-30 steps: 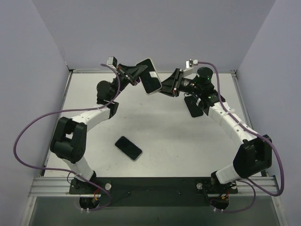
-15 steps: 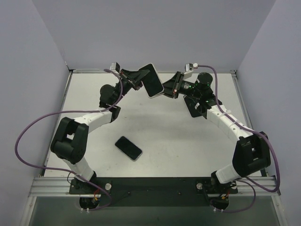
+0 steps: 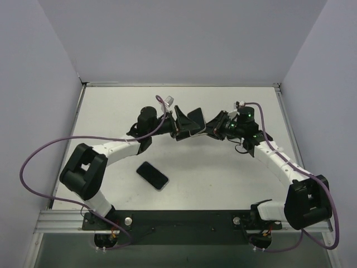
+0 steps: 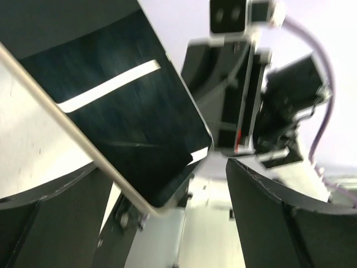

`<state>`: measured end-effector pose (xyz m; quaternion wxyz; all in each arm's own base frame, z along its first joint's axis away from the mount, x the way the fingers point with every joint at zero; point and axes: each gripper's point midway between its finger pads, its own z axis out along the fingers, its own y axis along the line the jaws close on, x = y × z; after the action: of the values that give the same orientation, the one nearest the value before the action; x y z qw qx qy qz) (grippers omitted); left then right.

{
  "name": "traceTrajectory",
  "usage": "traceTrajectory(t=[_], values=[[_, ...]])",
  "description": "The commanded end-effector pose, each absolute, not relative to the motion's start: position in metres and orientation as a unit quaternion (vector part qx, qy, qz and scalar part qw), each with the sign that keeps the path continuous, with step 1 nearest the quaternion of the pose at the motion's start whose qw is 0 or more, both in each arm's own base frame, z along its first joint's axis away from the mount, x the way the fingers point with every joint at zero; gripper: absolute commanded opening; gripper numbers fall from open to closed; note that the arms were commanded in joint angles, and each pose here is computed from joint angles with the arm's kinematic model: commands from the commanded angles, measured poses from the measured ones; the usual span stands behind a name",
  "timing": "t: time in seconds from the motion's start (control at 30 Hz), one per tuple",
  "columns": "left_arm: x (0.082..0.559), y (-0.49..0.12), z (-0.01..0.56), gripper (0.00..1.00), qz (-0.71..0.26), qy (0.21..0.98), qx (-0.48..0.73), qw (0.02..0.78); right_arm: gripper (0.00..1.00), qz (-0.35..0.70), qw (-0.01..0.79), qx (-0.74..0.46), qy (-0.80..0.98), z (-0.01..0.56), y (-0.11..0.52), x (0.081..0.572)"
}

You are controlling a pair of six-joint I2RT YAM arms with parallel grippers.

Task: Take the phone out of the phone case
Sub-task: Remove the phone case from the phone.

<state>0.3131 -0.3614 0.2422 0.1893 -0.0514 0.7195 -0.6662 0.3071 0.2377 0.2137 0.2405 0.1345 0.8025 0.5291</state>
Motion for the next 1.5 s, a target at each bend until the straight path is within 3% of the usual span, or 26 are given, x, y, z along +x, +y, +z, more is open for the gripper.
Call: traceTrajectory(t=[0.0, 0.17, 0.33, 0.47, 0.67, 0.8, 1.47], values=[[0.283, -0.359, 0.255, 0.92, -0.625, 0.746, 0.075, 0.217, 0.00, 0.421, 0.324, 0.138, 0.836, 0.195, 0.199, 0.320], [0.292, -0.352, 0.230, 0.93, -0.564, 0.793, 0.057, 0.222, 0.00, 0.318, 0.339, 0.119, 0.878, 0.167, 0.177, 0.312], [0.294, -0.356, 0.202, 0.89, -0.532, 0.816, 0.049, 0.222, 0.00, 0.120, 0.379, 0.006, 0.917, 0.155, 0.169, 0.304], [0.301, -0.355, 0.181, 0.88, -0.502, 0.833, 0.033, 0.230, 0.00, 0.077, 0.347, -0.033, 0.934, 0.124, 0.175, 0.301], [0.308, -0.351, 0.142, 0.88, -0.462, 0.861, 0.011, 0.211, 0.00, 0.059, 0.306, -0.072, 0.948, 0.081, 0.181, 0.287], [0.310, -0.351, 0.118, 0.83, -0.448, 0.873, -0.006, 0.191, 0.00, 0.076, 0.298, -0.088, 0.948, 0.067, 0.192, 0.284], [0.306, -0.352, 0.078, 0.80, -0.443, 0.881, -0.009, 0.163, 0.00, 0.155, 0.212, -0.126, 0.957, 0.008, 0.250, 0.273]])
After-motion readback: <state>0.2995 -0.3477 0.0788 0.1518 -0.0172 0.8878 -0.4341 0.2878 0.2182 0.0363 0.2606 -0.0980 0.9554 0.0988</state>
